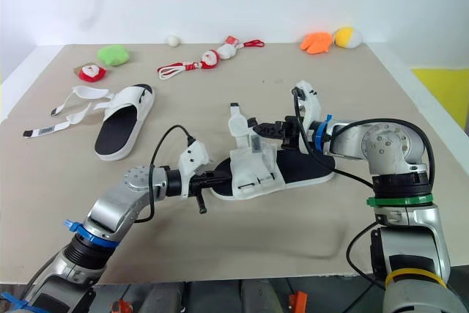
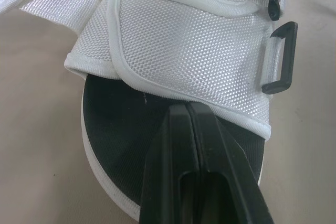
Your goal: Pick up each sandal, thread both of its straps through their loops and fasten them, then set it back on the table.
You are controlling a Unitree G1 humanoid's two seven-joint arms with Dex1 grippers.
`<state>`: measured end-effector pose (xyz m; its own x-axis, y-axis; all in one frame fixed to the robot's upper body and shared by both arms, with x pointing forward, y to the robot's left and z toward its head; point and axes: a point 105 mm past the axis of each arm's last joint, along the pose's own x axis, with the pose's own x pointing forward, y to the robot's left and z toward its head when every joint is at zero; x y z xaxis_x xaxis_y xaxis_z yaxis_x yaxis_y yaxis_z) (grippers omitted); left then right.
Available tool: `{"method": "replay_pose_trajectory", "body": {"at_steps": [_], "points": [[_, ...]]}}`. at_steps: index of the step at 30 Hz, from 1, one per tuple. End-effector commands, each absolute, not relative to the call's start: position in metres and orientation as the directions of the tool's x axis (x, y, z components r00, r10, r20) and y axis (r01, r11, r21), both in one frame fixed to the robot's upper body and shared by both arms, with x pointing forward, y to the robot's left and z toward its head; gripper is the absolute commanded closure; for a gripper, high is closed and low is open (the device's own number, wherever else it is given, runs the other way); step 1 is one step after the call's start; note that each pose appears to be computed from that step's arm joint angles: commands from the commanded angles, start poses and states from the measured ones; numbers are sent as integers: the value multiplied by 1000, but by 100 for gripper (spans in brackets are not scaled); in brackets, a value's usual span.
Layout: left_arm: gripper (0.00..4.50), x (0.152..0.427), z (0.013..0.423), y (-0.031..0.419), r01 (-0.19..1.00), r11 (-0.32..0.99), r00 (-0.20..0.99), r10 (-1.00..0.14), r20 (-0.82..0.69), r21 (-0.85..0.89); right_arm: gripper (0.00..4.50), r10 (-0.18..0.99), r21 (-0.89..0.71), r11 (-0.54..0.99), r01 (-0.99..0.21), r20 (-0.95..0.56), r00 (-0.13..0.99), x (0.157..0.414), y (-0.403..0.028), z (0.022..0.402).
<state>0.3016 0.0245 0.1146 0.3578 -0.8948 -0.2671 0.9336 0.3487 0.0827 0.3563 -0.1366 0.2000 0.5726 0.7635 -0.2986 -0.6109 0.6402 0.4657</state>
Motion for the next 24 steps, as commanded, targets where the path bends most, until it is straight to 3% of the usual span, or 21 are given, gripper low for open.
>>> {"method": "replay_pose_trajectory", "body": {"at_steps": [1, 24], "points": [[450, 298, 103, 24, 939, 341, 341, -889, -304, 55, 437, 771, 483, 618, -620, -220, 598, 360, -140, 227], [450, 297, 103, 23, 939, 340, 341, -890, -302, 55, 437, 710, 547, 695, -467, -420, 566, 365, -147, 203]]}}
